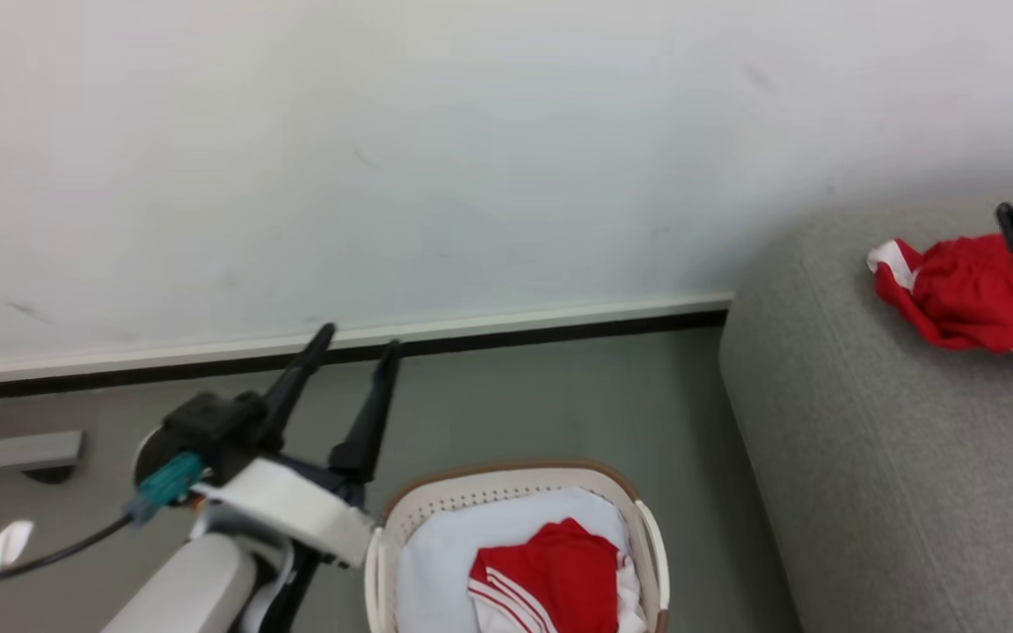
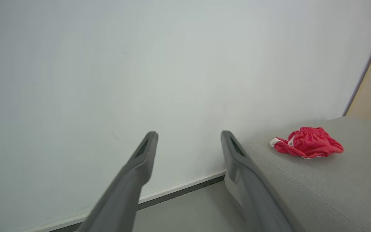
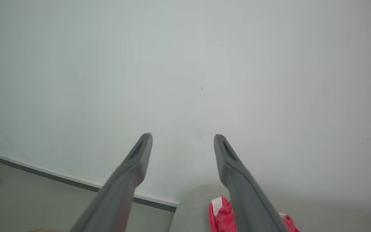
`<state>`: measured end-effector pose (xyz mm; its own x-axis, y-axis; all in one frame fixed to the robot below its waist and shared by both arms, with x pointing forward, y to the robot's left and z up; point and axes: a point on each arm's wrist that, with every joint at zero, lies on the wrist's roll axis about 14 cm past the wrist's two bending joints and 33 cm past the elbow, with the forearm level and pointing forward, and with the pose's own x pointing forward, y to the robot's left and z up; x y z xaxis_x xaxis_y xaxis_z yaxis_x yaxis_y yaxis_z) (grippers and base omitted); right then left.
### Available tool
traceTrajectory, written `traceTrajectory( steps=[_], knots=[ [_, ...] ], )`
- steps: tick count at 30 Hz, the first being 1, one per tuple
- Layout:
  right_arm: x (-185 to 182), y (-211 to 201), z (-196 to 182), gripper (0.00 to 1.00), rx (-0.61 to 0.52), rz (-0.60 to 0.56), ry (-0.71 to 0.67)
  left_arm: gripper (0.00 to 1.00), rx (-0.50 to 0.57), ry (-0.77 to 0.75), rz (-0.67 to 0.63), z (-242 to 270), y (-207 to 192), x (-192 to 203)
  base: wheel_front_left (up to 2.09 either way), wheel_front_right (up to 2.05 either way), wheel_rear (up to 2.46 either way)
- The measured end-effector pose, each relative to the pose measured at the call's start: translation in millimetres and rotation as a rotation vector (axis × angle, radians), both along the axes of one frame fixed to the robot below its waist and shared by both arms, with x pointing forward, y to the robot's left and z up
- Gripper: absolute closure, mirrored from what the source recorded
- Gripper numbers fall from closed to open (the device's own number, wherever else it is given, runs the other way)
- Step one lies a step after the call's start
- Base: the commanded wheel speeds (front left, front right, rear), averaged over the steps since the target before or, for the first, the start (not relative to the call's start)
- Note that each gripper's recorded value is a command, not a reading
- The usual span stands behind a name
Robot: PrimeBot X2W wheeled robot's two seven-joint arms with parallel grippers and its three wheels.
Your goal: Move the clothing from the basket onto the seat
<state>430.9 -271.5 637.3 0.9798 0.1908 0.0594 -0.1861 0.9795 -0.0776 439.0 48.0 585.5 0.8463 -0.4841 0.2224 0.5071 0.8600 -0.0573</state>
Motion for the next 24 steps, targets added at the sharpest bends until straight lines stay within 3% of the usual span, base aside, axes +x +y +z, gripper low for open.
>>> traceTrajectory(
  steps=[5, 9, 14, 24],
  knots=[
    [-14.3, 22.3, 1.7, 0.00, 0.165, -0.006, -0.144, 0.00, -0.029, 0.020, 0.163, -5.2, 49.7, -14.5, 0.00, 0.00, 0.00],
    [-31.8, 44.2, -27.0, 0.00, 0.283, -0.029, -0.164, 0.00, -0.065, 0.042, 0.279, -13.5, 82.4, -30.3, 0.00, 0.00, 0.00],
    [-53.1, 63.8, -68.0, 0.00, 0.319, -0.056, -0.121, 0.00, -0.090, 0.061, 0.385, -25.2, 108.7, -44.4, 0.00, 0.00, 0.00],
    [-73.0, 108.4, -121.8, 0.00, 0.315, -0.034, -0.003, 0.00, -0.070, 0.123, 0.455, -59.5, 121.0, -62.5, 0.00, 0.00, 0.00]
  ],
)
